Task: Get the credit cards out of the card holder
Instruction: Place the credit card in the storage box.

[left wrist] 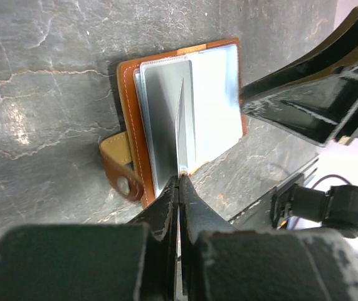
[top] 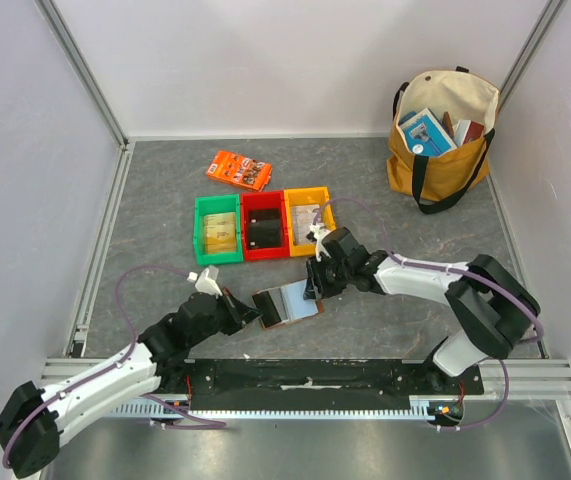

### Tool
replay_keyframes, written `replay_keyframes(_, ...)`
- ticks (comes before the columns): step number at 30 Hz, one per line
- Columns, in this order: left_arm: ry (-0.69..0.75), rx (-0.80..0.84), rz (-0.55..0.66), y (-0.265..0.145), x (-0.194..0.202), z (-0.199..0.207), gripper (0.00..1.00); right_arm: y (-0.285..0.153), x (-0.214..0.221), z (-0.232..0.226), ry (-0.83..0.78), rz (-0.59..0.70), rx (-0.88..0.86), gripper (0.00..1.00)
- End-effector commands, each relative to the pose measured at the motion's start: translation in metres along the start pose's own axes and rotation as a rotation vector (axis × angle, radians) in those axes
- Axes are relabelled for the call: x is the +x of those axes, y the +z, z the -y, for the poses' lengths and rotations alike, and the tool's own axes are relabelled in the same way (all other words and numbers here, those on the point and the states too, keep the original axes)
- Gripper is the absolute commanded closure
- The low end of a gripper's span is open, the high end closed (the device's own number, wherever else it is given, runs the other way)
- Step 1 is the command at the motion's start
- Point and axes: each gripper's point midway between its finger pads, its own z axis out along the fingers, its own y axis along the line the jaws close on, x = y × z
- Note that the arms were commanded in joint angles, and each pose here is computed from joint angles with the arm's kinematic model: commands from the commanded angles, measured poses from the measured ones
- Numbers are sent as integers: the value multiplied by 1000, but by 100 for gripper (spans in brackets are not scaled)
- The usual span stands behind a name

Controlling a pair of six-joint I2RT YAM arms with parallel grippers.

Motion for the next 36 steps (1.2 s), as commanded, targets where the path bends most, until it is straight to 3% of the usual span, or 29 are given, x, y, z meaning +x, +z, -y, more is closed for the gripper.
replay_keyframes(1, 193, 19, 29, -7, -13, 13, 98, -28, -24, -13, -68, 62, 3, 57)
replay_keyframes(7, 436, 59, 48, -18, -33, 48, 98, -64, -53, -39, -102, 151, -44, 33)
replay_keyframes(15, 774, 100, 149, -41, -74, 120, 98, -105, -93, -66, 67, 268, -48, 12)
replay_keyframes(21, 1044, 54, 273, -55, -103, 152, 98, -140, -124, -90, 152, 365, -94, 6)
replay_keyframes(28, 1302, -13, 370, -56, -123, 161, 98, -194, -160, -100, 261, 565, -104, 2)
replay_keyframes(36, 1484, -27, 578, -58, -142, 183, 98, -191, -178, -119, 399, 570, -200, 9)
